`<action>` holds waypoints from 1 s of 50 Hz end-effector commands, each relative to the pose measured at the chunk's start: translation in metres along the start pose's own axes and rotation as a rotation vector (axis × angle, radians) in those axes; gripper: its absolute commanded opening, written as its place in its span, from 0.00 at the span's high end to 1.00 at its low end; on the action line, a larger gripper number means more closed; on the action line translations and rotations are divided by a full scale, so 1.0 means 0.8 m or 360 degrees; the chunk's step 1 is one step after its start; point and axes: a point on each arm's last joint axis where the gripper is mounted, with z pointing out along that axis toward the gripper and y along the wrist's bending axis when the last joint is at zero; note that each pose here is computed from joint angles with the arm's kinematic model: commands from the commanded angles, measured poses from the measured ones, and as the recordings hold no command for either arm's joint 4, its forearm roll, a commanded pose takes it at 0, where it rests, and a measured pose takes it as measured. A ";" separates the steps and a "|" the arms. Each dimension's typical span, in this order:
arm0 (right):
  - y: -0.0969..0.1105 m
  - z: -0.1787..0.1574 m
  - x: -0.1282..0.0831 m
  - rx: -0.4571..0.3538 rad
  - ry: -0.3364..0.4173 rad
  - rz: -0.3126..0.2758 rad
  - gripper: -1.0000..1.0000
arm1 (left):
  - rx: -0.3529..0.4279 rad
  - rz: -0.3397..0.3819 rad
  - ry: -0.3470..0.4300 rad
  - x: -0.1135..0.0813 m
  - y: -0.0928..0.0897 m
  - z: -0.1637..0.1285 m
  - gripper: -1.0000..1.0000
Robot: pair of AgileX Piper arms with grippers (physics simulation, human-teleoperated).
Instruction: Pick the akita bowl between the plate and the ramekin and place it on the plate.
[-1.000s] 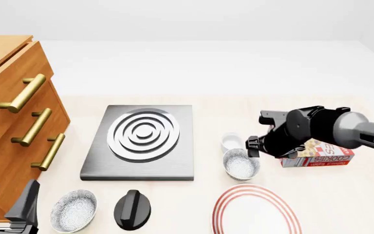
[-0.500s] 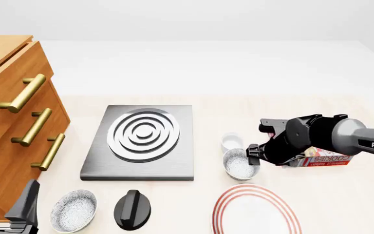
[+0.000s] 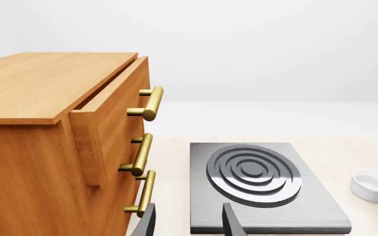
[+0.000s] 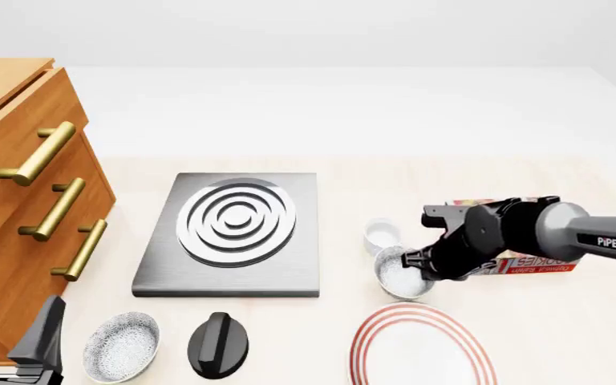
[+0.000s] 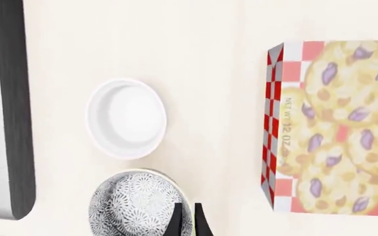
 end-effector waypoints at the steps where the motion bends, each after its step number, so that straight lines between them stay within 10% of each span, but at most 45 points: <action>1: -0.007 0.004 0.000 0.0021 0.0008 -0.0031 1.00 | 0.0000 0.0000 0.0000 0.000 0.000 0.000 0.00; 34: 0.023 -0.112 -0.009 -0.0062 -0.0186 -0.0132 1.00 | 0.0000 0.0000 0.0000 0.000 0.000 0.000 0.00; 50: 0.020 -0.155 0.035 -0.0075 -0.0196 -0.0321 1.00 | 0.0000 0.0000 0.0000 0.000 0.000 0.000 0.00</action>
